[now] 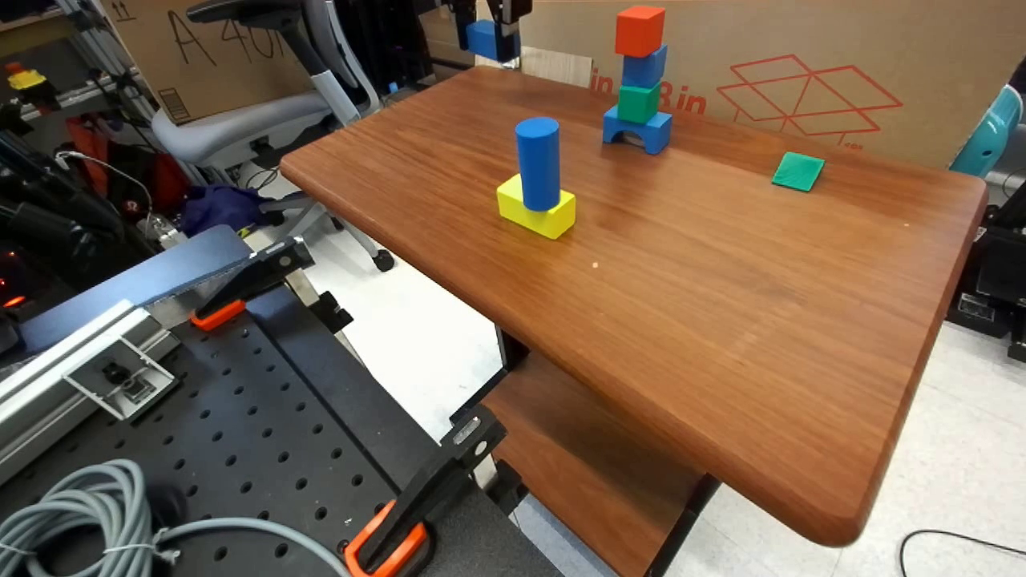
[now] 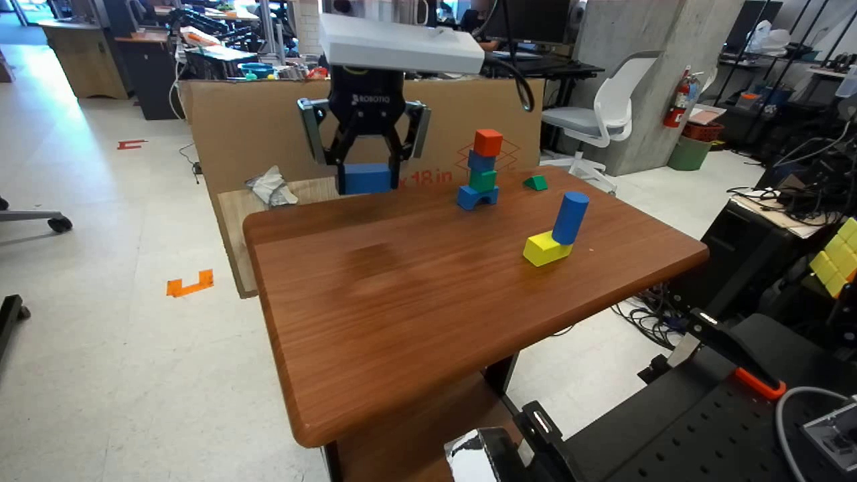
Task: Move the blue block closer to you
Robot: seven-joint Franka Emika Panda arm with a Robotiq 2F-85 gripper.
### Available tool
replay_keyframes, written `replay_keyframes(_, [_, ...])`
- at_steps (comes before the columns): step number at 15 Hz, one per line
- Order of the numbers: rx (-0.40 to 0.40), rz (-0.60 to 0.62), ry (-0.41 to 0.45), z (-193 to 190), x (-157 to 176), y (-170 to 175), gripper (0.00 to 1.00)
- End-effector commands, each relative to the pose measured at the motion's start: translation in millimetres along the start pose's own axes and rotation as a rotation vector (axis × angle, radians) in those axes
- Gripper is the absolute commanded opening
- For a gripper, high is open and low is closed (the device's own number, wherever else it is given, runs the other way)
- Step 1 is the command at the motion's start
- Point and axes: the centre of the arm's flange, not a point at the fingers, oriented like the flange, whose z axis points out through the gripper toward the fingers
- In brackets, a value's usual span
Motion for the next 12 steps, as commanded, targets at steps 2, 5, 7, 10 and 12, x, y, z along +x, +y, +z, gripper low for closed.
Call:
replay_keyframes(2, [-0.006,-0.036,-0.067,-7,-45,12,0.42])
replay_keyframes(5, [-0.027,-0.05,-0.101,1,-67,10,0.42])
replay_keyframes(7, [-0.039,-0.061,-0.122,8,-83,9,0.42])
replay_keyframes(10, [-0.076,-0.082,-0.143,17,-104,12,0.42])
replay_keyframes(12, [-0.101,-0.098,-0.152,20,-115,18,0.42])
